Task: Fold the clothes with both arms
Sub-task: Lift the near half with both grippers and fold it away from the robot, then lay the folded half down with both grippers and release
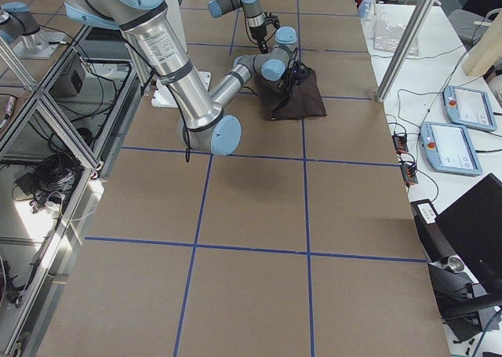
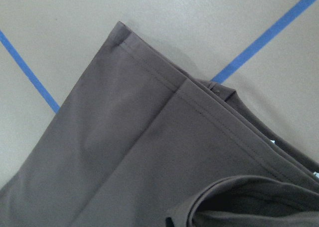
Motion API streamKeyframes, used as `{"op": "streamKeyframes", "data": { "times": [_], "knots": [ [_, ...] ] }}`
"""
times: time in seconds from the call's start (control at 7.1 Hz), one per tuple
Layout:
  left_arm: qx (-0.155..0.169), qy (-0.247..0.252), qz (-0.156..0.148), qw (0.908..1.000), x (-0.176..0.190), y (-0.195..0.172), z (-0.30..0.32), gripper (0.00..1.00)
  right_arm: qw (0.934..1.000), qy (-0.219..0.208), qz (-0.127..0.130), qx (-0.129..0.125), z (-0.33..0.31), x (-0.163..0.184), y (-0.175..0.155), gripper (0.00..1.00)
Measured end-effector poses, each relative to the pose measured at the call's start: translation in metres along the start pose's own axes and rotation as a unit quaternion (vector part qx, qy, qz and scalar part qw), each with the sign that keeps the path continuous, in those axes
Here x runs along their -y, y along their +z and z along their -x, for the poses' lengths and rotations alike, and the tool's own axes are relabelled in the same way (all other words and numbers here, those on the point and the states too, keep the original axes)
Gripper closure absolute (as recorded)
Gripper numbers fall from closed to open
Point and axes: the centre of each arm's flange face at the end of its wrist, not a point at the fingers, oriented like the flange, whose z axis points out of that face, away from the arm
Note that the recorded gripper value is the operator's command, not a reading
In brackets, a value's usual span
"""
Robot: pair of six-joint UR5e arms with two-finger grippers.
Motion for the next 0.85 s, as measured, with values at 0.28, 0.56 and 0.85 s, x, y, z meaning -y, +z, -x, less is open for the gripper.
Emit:
{"op": "streamKeyframes", "data": {
  "times": [0.28,0.56,0.85],
  "knots": [
    [-0.004,-0.018,-0.022,0.9996,0.040,-0.001,-0.011,1.00,1.0000,0.008,0.002,0.004,0.015,0.014,-0.008,1.00],
    [-0.010,-0.026,-0.034,0.9990,0.063,0.008,-0.016,1.00,0.9999,0.013,0.001,0.000,0.028,0.020,-0.004,1.00],
    [-0.013,-0.045,-0.044,0.9979,0.085,0.038,-0.018,1.00,0.9994,0.028,-0.008,-0.019,0.052,0.039,0.014,1.00]
  ]
}}
